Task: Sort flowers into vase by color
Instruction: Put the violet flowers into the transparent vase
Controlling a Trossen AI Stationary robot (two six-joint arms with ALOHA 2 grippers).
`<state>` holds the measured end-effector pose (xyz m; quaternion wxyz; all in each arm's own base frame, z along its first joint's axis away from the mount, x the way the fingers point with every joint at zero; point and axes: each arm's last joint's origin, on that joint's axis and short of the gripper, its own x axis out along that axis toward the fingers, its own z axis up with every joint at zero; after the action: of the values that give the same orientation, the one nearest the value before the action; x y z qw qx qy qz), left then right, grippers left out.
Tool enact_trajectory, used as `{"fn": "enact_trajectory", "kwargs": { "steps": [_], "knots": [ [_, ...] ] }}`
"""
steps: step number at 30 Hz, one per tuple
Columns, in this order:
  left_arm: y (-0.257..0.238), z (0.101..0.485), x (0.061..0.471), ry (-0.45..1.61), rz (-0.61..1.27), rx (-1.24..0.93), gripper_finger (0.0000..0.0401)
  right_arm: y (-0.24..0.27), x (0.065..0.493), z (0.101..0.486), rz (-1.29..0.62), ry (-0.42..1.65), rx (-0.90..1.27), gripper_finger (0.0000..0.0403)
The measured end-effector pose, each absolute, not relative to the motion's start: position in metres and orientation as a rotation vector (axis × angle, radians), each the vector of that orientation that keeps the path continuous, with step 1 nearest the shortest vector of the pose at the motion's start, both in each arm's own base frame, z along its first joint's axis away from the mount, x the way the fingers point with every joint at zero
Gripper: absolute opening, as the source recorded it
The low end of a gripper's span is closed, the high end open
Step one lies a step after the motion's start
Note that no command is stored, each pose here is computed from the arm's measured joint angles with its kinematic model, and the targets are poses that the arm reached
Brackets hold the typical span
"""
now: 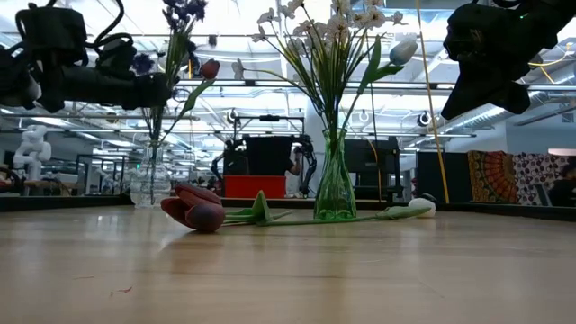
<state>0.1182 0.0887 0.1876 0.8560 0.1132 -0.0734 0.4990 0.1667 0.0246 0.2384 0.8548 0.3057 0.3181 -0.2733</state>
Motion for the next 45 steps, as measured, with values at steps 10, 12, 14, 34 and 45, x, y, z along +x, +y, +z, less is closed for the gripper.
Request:
{"fn": "enact_trajectory", "kwargs": {
  "steps": [10,12,14,34,45],
  "knots": [
    [0.091,0.177,0.120,-0.068,0.999,0.185,0.0006,0.025,0.167,0.238,-0.576,0.668,0.643,0.0000],
    [0.090,0.177,0.121,-0.063,0.963,0.188,0.0006,0.024,0.167,0.238,-0.576,0.668,0.642,0.0000],
    [0.090,0.176,0.121,-0.060,0.955,0.188,0.0006,0.024,0.167,0.238,-0.576,0.668,0.642,0.0000],
    [0.090,0.171,0.122,-0.015,0.945,0.158,0.0079,0.024,0.167,0.238,-0.585,0.661,0.667,0.0000],
    [0.089,0.172,0.123,-0.027,0.931,0.160,0.0109,0.025,0.167,0.239,-0.584,0.652,0.670,0.0000]
  ]
}}
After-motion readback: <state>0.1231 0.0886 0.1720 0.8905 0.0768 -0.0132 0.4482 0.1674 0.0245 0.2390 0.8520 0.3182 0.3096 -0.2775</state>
